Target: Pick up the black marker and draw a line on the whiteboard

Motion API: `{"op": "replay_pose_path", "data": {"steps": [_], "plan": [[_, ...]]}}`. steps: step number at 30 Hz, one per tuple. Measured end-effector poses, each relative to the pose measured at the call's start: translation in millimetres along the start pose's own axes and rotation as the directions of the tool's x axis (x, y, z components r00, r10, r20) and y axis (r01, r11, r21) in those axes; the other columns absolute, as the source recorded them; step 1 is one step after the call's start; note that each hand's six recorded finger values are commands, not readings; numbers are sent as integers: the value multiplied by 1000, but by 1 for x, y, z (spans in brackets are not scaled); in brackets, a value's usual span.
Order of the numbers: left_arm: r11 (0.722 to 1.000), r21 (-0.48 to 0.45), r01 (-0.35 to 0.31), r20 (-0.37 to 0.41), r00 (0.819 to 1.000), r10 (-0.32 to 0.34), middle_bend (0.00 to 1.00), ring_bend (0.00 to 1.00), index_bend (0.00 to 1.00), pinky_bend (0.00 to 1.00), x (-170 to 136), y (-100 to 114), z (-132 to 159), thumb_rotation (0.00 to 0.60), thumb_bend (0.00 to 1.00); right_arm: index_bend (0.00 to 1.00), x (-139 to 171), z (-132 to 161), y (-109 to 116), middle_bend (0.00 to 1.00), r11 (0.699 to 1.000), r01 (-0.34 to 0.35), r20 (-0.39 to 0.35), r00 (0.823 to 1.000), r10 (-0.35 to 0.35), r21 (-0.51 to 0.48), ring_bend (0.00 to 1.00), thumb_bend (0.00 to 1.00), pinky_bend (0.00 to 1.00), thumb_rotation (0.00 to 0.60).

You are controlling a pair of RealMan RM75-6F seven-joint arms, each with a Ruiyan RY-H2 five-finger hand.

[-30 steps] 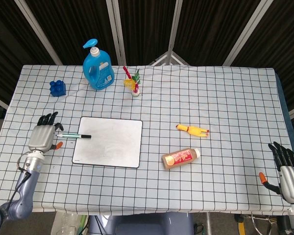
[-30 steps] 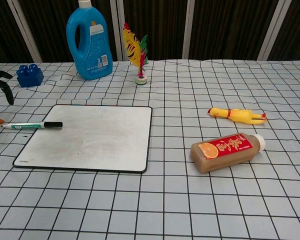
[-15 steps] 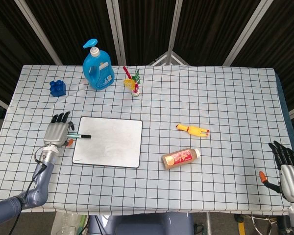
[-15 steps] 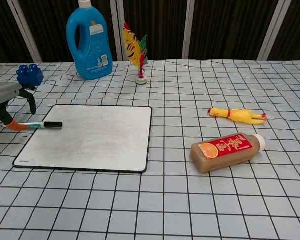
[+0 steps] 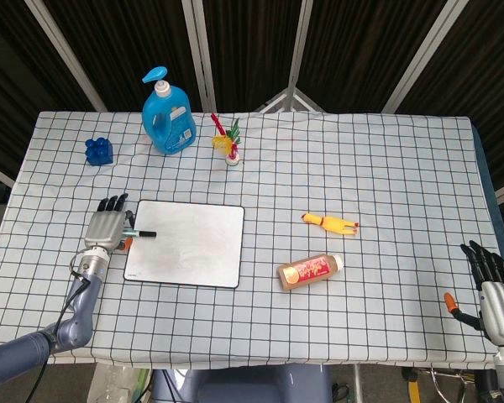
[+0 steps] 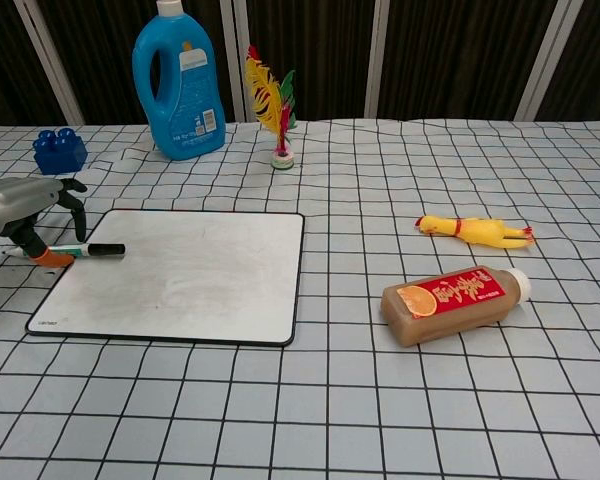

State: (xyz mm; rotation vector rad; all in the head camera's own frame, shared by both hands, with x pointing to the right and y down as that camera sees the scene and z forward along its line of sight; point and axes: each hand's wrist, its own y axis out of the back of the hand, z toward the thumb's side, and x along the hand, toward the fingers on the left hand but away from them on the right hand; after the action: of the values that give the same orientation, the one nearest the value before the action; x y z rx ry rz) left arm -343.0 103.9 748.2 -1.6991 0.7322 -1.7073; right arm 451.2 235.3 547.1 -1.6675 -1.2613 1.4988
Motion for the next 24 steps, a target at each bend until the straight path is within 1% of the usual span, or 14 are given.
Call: {"op": "replay_pose_path", "data": {"steps": [9, 15, 20, 24], "plan": [[1000, -13, 0, -8, 1000, 0, 10, 0, 578, 0, 1, -1, 0, 600, 517, 0, 0, 0, 0, 0, 1000, 1, 1, 1000, -1, -2, 0, 354, 0, 600], [998, -53, -27, 3, 1000, 27, 31, 0, 600, 0, -1, 4, 4, 600, 526, 0, 0, 0, 1, 0, 1000, 2, 2, 1000, -2, -2, 0, 353, 0, 600], [992, -113, -55, 17, 998, 57, 59, 0, 611, 0, -3, 14, 10, 600, 526, 0, 0, 0, 1, 0, 1000, 2, 3, 1000, -2, -3, 0, 353, 0, 600], [974, -214, -78, 31, 996, 86, 70, 0, 615, 0, -6, 26, 19, 600, 527, 0, -1, 0, 1, 0, 1000, 3, 4, 1000, -3, -3, 0, 354, 0, 600]]}}
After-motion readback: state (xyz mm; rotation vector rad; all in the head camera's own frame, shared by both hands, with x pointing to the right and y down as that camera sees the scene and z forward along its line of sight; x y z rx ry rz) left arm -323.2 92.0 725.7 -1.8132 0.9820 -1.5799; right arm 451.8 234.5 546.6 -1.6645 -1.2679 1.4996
